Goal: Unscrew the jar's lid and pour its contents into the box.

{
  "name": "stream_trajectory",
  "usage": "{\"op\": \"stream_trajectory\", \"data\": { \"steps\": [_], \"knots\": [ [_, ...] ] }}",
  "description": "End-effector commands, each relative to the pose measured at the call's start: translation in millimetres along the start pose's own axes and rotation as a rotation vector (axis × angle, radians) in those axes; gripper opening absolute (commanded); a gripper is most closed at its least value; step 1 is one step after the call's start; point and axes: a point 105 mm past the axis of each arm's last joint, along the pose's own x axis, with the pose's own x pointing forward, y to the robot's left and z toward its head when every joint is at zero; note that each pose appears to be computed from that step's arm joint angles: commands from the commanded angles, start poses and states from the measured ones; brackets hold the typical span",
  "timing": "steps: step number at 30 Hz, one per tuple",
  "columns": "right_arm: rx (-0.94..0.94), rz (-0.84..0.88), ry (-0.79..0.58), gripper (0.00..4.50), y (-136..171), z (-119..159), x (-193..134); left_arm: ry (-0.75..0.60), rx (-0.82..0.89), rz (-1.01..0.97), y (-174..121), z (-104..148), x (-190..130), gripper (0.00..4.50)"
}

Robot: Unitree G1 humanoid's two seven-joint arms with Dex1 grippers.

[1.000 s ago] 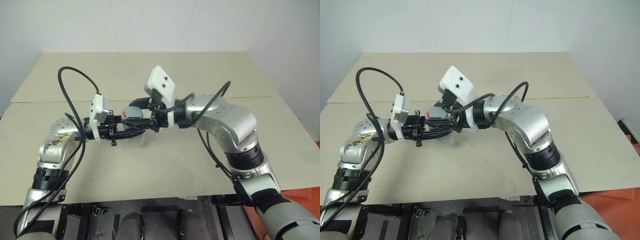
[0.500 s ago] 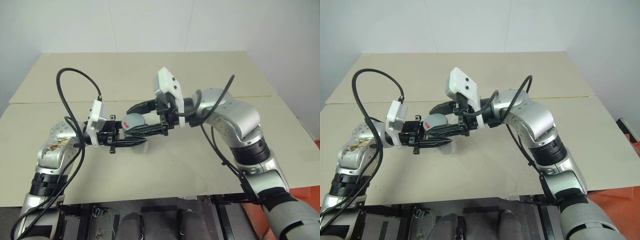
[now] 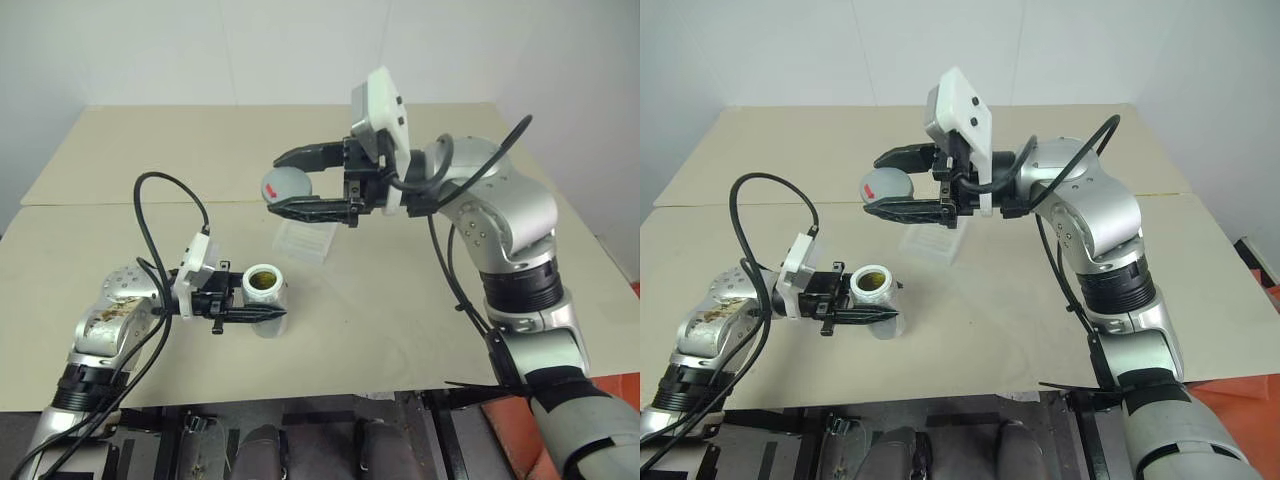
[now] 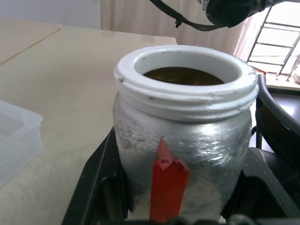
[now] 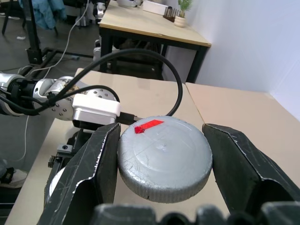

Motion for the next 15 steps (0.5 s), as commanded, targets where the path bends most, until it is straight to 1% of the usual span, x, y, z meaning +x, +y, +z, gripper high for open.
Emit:
{"op": "stream_trajectory", "data": {
  "steps": [1, 7, 9, 11, 15],
  "knots": [
    [-0.043, -0.058, -0.019, 2.75, -7.9, 8.8, -9.1, -0.018, 0.071, 0.049, 9.0, 15.7, -6.0, 1.95],
    [0.047, -0.318, 0.085, 2.75, -38.7, -27.8, -40.2, -0.039, 0.142, 0.177, 28.0, 35.4, -24.3, 1.95],
    [0.122, -0.485, 0.162, 2.75, -54.3, -56.3, -59.9, -0.054, 0.166, 0.248, 37.5, 45.1, -33.7, 1.95],
    [0.195, -0.616, 0.228, 2.75, -62.6, -83.0, -78.4, -0.063, 0.191, 0.316, 46.3, 53.3, -40.1, 1.95],
    [0.282, -0.789, 0.363, 2.75, -65.6, -130.3, -102.2, -0.085, 0.224, 0.377, 53.3, 63.5, -41.8, 1.95]
  ]
}}
